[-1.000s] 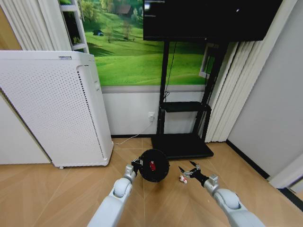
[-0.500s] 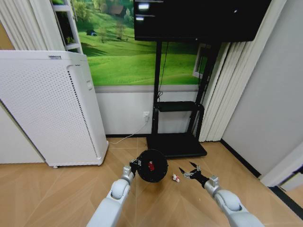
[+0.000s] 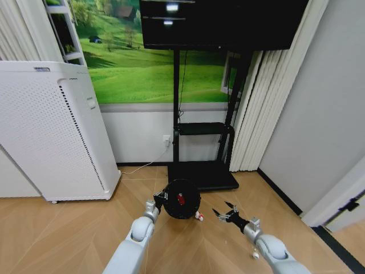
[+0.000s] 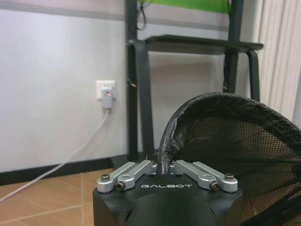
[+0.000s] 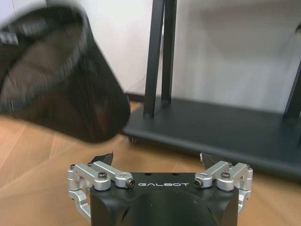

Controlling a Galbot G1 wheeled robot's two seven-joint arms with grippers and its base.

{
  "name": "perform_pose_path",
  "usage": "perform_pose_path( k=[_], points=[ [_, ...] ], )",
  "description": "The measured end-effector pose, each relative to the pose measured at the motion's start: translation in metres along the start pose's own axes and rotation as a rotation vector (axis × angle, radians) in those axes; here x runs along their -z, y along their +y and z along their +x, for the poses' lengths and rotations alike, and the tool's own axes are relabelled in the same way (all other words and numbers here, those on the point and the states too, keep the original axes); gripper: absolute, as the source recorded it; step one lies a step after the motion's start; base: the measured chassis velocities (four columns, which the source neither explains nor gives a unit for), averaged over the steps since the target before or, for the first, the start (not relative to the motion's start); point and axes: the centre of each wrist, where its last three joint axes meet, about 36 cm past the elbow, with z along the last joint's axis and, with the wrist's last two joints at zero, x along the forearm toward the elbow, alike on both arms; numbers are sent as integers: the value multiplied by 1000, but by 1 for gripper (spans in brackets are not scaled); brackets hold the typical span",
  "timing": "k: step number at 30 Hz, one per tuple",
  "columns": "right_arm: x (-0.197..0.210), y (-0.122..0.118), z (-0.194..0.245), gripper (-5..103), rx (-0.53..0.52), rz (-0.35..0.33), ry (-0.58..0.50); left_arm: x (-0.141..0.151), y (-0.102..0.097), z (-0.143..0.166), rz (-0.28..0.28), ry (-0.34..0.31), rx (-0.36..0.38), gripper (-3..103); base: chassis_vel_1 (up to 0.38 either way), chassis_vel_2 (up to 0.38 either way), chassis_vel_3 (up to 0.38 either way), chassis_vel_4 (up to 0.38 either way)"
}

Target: Pick up the trash bin and place the garbage on the floor into it.

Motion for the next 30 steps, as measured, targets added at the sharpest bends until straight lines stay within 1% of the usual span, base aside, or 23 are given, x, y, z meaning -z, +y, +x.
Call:
perform_pose_path(
  k=[2, 3, 4, 5, 6, 7, 8, 10, 11, 13, 17, 20, 24, 26, 30],
  points=[
    [-20, -1, -10, 100, 7, -15, 38, 8, 13, 2, -11, -12, 12, 4, 31, 17, -27, -29],
    [-20, -1, -10, 100, 7, -15, 38, 8, 13, 2, -11, -12, 12, 4, 0, 0, 0, 0],
    [-36, 0, -19, 100, 25, -35, 70, 14, 22, 4, -22, -22, 16, 4, 0, 0, 0, 0],
    [-36, 0, -19, 100, 25, -35, 70, 14, 22, 4, -22, -22, 16, 4, 0, 0, 0, 0],
    [-50, 4, -31, 100, 49, -53, 99, 20, 30, 6, -30, -30, 18, 4, 0, 0, 0, 0],
    [-65, 14, -49, 100, 78, -54, 132, 25, 35, 7, -35, -37, 18, 4, 0, 0, 0, 0],
    [-65, 14, -49, 100, 78, -54, 132, 25, 35, 7, -35, -37, 18, 4, 0, 0, 0, 0],
    [-78, 33, -80, 100, 110, -62, 160, 32, 41, 9, -43, -51, 10, 4, 0, 0, 0, 0],
    [-78, 33, -80, 100, 110, -62, 160, 32, 41, 9, -43, -51, 10, 4, 0, 0, 0, 0],
    [-81, 48, -102, 100, 118, -82, 172, 39, 44, 12, -46, -62, 4, 4, 0, 0, 0, 0],
    [-80, 55, -121, 100, 111, -82, 185, 41, 43, 19, -48, -69, -3, 4, 0, 0, 0, 0],
    [-79, 56, -130, 100, 99, -80, 194, 40, 41, 25, -44, -69, -12, 4, 0, 0, 0, 0],
    [-75, 48, -140, 100, 75, -71, 204, 37, 40, 34, -42, -64, -18, 4, 0, 0, 0, 0],
    [-72, 43, -150, 100, 41, -65, 209, 36, 42, 40, -43, -64, -17, 4, 0, 0, 0, 0],
    [-68, 39, -158, 100, 6, -67, 208, 39, 45, 43, -49, -68, -13, 4, 0, 0, 0, 0]
  ],
)
